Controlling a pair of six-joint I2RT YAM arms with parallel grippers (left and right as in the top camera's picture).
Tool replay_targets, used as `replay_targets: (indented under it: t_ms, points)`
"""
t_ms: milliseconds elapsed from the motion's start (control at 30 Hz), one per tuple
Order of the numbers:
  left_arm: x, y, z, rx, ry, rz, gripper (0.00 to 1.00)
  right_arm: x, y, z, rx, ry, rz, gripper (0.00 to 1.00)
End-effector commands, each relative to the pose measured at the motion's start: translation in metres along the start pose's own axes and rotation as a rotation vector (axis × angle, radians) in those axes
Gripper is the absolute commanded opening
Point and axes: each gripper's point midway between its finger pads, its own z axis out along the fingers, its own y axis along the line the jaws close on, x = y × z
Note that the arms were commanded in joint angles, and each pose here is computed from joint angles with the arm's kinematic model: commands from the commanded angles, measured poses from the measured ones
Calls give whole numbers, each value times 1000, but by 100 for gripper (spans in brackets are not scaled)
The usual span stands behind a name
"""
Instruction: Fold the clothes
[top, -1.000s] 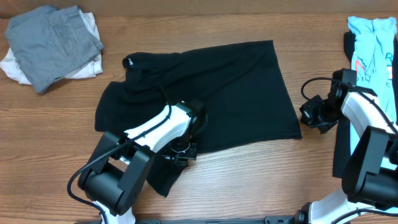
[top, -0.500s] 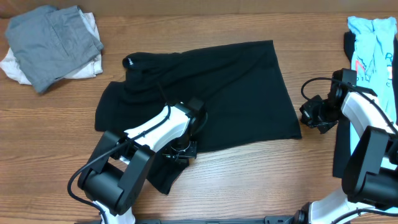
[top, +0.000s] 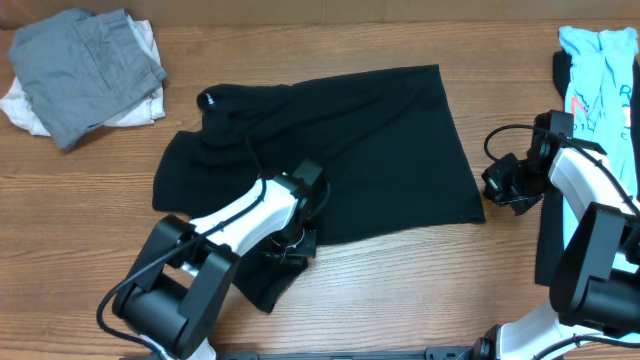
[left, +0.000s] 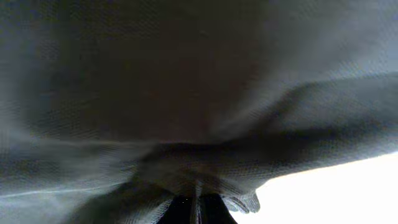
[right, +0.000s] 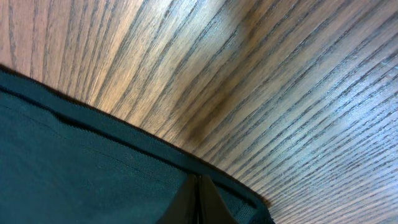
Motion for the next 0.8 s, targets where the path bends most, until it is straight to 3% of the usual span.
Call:
replay_targets:
  t_ms: [0,367,600,767]
  points:
    - [31,-15,32,92,147,24,4,-5,6,-4,-12,-13,-14,4]
    - [59,-31,26,188,267,114,4,-5,7,-4,-14,-15,-14,4]
    - [74,-28,24,109,300,138,4,-5,7,-4,-14,-15,-14,4]
    - [69,-21,8,63,229,160,4,-5,7,-4,-14,-15,-14,4]
